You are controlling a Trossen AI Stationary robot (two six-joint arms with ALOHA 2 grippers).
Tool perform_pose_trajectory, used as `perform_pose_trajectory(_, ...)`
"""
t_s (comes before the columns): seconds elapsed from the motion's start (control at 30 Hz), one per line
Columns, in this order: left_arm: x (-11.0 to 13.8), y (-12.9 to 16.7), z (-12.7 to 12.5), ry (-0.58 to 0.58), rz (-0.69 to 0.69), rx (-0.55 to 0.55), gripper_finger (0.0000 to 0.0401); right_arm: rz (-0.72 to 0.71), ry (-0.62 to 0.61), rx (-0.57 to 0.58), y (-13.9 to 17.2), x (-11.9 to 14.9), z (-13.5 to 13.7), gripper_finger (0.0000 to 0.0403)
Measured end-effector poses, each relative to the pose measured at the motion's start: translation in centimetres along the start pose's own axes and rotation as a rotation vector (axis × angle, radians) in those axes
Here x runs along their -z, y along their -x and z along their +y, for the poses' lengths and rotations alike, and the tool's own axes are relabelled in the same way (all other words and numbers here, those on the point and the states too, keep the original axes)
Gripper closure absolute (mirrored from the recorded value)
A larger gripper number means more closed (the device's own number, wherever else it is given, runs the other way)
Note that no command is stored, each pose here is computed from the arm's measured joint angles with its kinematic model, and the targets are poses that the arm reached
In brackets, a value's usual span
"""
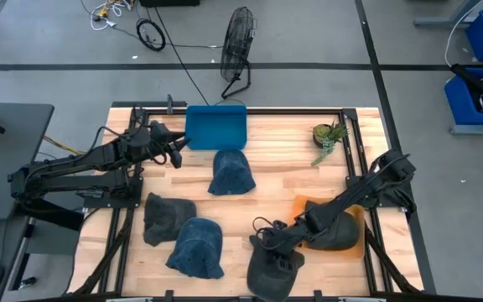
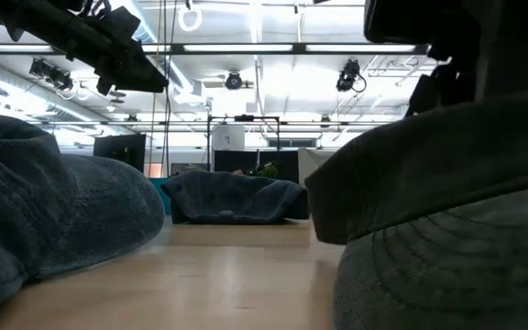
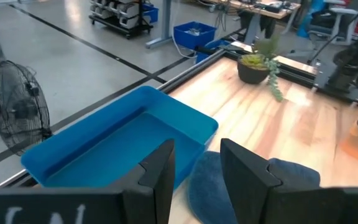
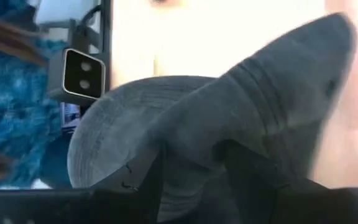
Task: Pick & Place hat
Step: Put the bottom black cap into the orange bin
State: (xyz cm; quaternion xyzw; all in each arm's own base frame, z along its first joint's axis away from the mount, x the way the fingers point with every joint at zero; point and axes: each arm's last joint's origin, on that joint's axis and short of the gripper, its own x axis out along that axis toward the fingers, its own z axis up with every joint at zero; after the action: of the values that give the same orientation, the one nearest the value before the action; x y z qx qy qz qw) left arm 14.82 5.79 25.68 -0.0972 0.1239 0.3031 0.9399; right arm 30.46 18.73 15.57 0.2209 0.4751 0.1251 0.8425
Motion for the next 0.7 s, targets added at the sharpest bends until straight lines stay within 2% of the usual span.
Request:
perform_pose_trajectory(0.1,0.0,0.0,0.0,0.000,-0.001,0.004,0.0268,0.023,0.035,-0.010,-0.6,0.2,-0.2,0.0238)
perform_pose_trajectory(0.2,0.0,0.0,0.0,-0.001,-0.001,0.004,0.0268,0.054,0.120,-0.028,-0.5,0.4,-0.2,0.0260)
perform_pose_trajectory(0.43,0.0,0.0,0.0,-0.003,0.000,0.004,0.0268,0.056,0.346,-0.110,-0.2,-0.9,0.2,0.0387)
perform_pose_trajectory(0.6,0.0,0.0,0.0,-0.005,0.002,0.004,0.0268,0.040,0.522,-0.106,1.2,-3.5,2.2,0.0389)
perform_pose_trajectory(0.7,0.0,0.0,0.0,-0.012,0.002,0.004,0.0268,0.131,0.657,-0.068,2.8,-4.8,3.6,0.0398)
